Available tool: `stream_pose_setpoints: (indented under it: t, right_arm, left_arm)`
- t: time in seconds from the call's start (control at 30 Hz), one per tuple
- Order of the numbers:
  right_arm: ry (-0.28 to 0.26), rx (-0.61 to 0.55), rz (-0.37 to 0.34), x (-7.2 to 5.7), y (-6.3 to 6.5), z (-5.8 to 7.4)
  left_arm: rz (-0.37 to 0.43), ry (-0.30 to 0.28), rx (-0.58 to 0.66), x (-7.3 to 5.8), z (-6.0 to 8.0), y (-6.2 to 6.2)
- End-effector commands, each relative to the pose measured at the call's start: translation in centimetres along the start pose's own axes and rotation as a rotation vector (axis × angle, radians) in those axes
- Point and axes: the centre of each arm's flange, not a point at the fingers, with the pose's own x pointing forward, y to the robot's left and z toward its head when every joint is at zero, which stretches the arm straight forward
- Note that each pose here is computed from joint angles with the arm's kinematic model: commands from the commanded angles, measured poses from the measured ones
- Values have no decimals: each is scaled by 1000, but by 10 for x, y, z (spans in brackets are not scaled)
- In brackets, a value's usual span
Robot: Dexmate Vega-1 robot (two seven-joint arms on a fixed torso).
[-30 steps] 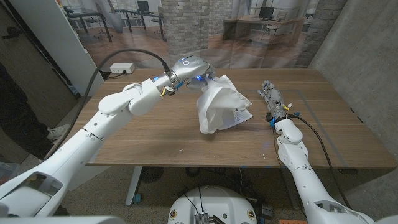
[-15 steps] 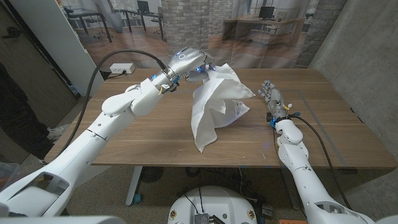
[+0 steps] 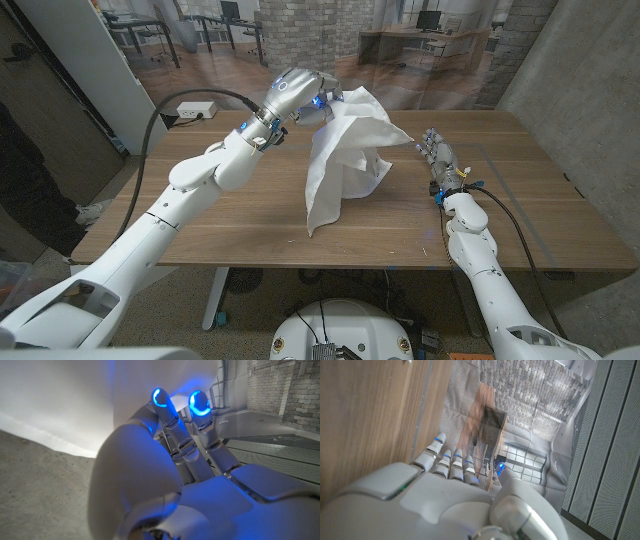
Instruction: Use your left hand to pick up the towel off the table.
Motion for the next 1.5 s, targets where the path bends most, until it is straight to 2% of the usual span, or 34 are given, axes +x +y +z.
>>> stream_pose_setpoints:
  t: [0.03, 0.57, 0.93, 1.1, 1.23, 1.43, 1.47, 1.5]
  right_arm:
    - [5, -1, -3, -4, 0, -1]
    - [-2, -21, -28, -15, 1, 3]
    - [13, -45, -53, -18, 8, 2]
    - [11, -61, -62, -20, 15, 3]
    - [3, -75, -78, -26, 24, 6]
    - [-14, -86, -112, -46, 47, 9]
    - [-16, -82, -120, -53, 54, 10]
    - [-15, -82, -121, -53, 54, 10]
  left_arm:
    - [97, 32, -22, -3, -1, 2]
    - [164, 54, -65, 2, -12, 0]
    - [199, 70, -106, 0, -34, -9]
    - [214, 65, -125, -1, -44, -14]
    - [220, 58, -157, -2, -53, -17]
    - [214, 48, -194, -6, -66, -18]
    - [208, 65, -212, -9, -71, -20]
    - [208, 65, -213, -9, -71, -20]
